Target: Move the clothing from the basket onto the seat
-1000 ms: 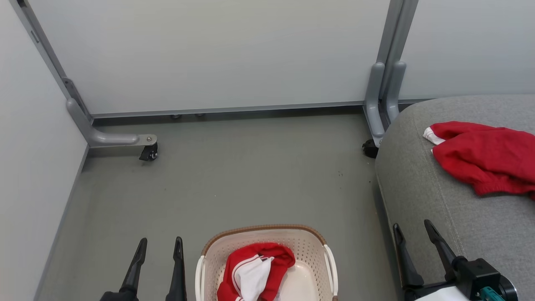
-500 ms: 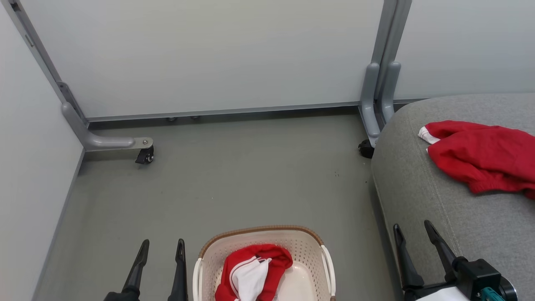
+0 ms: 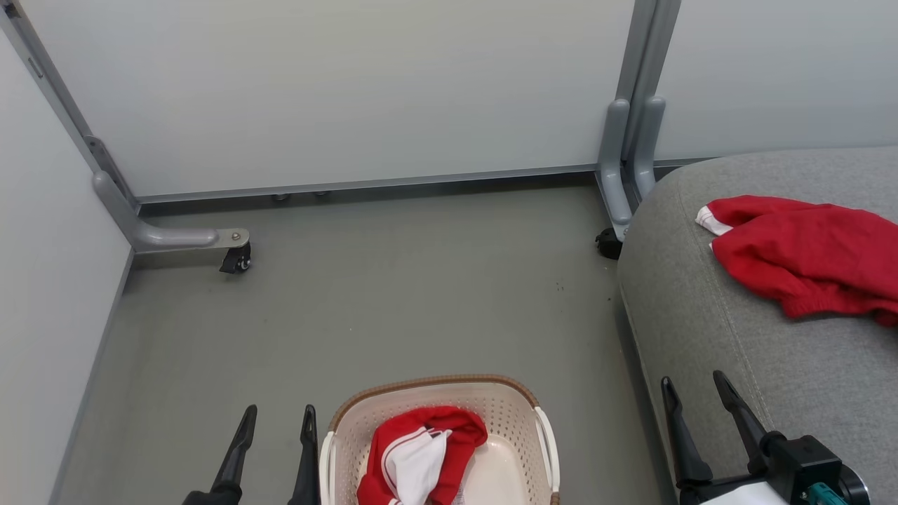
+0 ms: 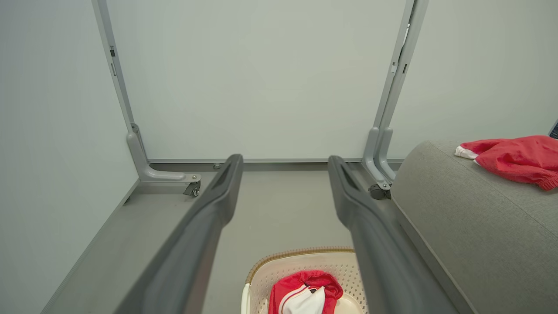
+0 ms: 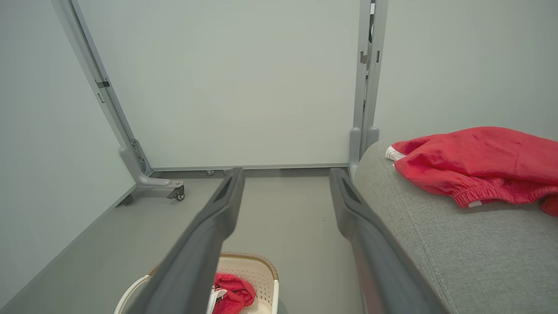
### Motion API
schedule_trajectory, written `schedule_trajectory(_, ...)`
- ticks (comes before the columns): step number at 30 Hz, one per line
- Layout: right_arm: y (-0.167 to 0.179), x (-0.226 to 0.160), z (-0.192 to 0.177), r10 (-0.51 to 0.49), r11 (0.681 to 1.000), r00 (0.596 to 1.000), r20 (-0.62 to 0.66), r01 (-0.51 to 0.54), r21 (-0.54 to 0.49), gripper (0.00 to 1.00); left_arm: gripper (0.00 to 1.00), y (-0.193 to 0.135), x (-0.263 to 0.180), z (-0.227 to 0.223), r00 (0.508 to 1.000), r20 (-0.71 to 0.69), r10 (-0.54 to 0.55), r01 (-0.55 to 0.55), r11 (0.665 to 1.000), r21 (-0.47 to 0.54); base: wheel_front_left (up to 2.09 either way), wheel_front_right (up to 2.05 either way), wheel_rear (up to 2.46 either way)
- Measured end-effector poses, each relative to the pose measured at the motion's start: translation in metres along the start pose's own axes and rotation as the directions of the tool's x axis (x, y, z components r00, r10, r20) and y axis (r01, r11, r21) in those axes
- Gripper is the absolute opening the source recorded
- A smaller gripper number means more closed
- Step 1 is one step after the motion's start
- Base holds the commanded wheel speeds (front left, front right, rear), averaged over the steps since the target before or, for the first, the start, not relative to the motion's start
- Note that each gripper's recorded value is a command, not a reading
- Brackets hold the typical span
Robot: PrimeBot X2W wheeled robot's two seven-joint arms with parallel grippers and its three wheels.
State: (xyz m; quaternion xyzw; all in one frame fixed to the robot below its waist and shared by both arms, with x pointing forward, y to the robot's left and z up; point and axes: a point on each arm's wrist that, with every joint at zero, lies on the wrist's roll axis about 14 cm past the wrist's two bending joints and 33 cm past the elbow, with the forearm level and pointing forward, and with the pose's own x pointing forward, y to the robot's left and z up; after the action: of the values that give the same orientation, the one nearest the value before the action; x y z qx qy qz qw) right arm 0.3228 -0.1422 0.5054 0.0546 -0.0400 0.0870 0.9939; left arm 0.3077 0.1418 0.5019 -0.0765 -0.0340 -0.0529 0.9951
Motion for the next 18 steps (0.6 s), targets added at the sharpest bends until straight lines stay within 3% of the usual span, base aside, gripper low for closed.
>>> schedule_trajectory(12, -0.011, 0.005, -0.003, -0.032, 0.999, 0.999, -0.012, 0.032, -0.002, 1.0, 1.0, -0.013, 0.011, -0.019, 0.996, -0.063, -0.062, 0.063, 0.998, 0.013, 0.0, 0.0, 0.0)
schedule_trajectory(18, -0.025, 0.028, 0.006, -0.06, 0.998, 0.998, 0.022, 0.06, -0.014, 1.0, 1.0, -0.039, 0.038, -0.049, 0.97, -0.153, -0.188, 0.195, 0.98, 0.033, 0.0, 0.0, 0.0)
